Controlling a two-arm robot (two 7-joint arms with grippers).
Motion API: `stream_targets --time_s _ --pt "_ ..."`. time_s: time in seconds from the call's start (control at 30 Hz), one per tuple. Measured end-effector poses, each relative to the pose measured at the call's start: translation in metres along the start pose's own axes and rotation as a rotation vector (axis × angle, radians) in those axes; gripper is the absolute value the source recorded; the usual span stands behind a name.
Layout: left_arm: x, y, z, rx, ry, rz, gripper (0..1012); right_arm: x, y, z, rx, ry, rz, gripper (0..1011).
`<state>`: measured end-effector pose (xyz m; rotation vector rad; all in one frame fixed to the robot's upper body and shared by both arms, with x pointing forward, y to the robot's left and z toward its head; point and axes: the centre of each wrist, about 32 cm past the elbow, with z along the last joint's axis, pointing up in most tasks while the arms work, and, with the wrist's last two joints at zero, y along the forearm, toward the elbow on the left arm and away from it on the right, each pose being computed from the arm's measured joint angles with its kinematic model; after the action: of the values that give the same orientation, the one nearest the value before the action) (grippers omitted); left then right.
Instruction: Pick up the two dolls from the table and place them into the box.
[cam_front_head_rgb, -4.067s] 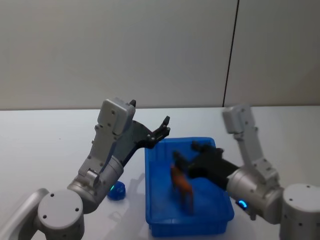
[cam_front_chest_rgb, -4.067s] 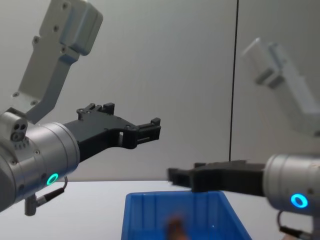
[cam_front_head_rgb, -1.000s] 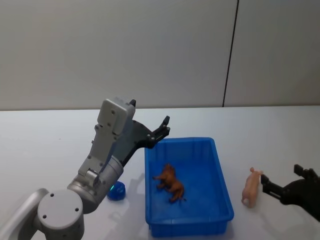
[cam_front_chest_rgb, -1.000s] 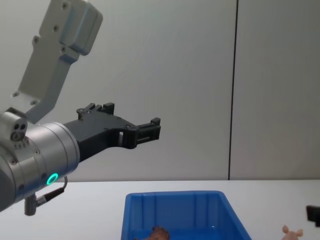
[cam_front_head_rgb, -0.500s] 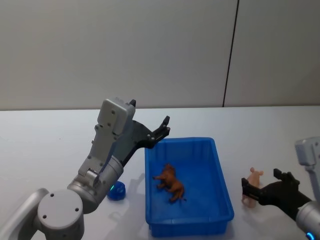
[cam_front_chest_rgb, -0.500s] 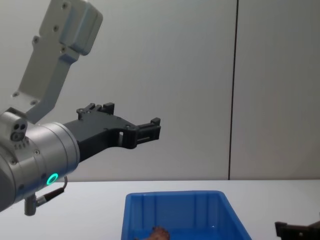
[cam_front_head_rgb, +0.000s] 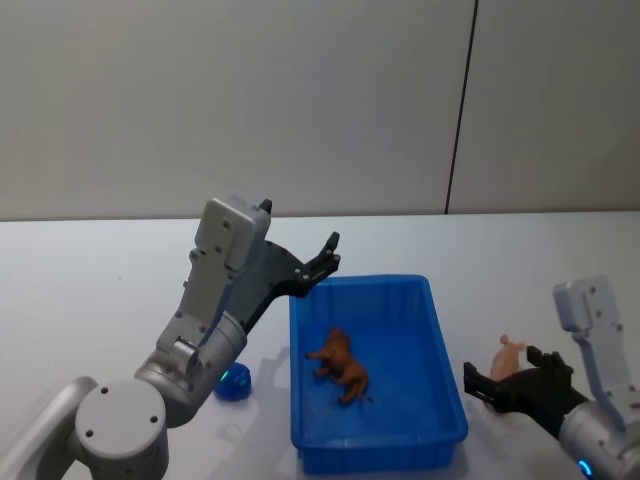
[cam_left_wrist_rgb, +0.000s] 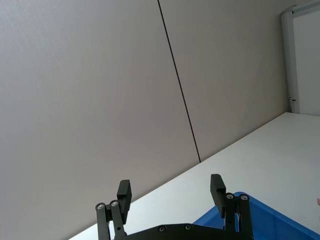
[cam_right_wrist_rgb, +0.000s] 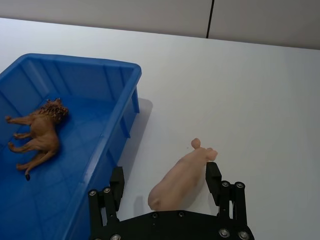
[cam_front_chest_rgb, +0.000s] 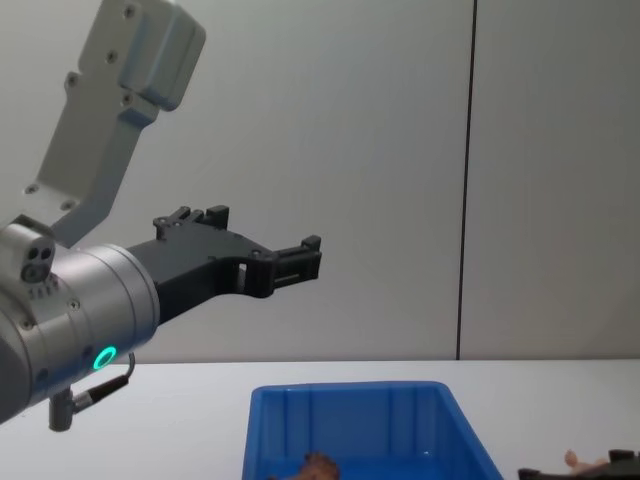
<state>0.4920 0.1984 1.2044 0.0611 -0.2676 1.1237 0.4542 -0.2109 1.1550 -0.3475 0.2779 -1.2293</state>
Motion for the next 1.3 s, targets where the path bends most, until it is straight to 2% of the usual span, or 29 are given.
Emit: stream_targets --time_s 0.3,0.8,1.3 --pt "0.0000 0.0000 0.0000 0.000 0.000 0.000 1001 -0.006 0.011 0.000 -0.020 0.008 -0.017 1001" --pt "0.0000 0.0000 0.0000 0.000 0.000 0.000 1001 -0.009 0.009 -0.005 -0.056 0.029 -0.086 1001" --pt "0.0000 0.0000 0.0000 0.000 0.000 0.000 1001 -0.010 0.015 -0.002 -0.080 0.051 -0.062 1001"
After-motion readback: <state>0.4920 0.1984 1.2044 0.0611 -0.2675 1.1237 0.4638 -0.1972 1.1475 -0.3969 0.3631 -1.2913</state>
